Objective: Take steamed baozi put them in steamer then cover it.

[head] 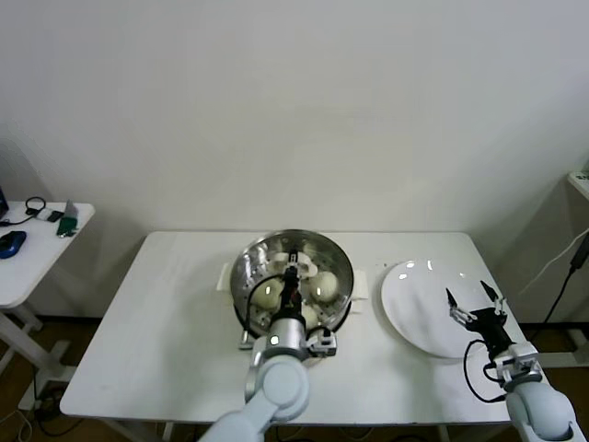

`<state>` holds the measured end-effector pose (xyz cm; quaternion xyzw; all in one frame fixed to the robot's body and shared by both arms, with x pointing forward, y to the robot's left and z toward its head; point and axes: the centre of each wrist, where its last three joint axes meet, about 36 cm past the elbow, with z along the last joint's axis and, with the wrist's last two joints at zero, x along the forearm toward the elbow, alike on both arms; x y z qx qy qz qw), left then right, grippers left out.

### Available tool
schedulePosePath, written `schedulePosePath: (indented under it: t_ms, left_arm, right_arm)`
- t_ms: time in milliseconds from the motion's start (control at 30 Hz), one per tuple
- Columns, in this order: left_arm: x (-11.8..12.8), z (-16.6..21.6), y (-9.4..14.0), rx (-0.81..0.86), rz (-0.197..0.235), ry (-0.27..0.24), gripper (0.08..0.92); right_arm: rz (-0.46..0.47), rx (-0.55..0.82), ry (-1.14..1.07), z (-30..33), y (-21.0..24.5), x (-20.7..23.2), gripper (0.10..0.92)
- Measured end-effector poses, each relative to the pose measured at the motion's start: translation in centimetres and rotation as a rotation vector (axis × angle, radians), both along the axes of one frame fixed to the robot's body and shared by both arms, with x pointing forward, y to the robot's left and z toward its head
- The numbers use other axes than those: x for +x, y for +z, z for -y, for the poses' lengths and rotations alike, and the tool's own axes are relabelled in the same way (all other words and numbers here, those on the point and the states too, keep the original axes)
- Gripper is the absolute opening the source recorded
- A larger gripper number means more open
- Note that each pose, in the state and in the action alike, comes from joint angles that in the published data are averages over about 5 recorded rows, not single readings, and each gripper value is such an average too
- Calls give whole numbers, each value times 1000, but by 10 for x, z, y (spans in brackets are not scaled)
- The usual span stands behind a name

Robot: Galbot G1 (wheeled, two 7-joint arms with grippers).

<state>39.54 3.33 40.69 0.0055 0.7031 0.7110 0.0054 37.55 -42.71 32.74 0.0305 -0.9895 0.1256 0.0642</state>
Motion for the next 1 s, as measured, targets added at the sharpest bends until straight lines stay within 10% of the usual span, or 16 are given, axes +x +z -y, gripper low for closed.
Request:
schedulePosePath:
  t_ms: [267, 1000]
  left_arm:
    - [0, 1, 0, -2, -2, 1, 183]
    - [-31, -26, 31, -87, -19, -65, 792]
  right_arm:
    - [-1, -2, 3, 2, 2, -1, 823]
    - [-23, 29, -12, 8, 7, 2, 823]
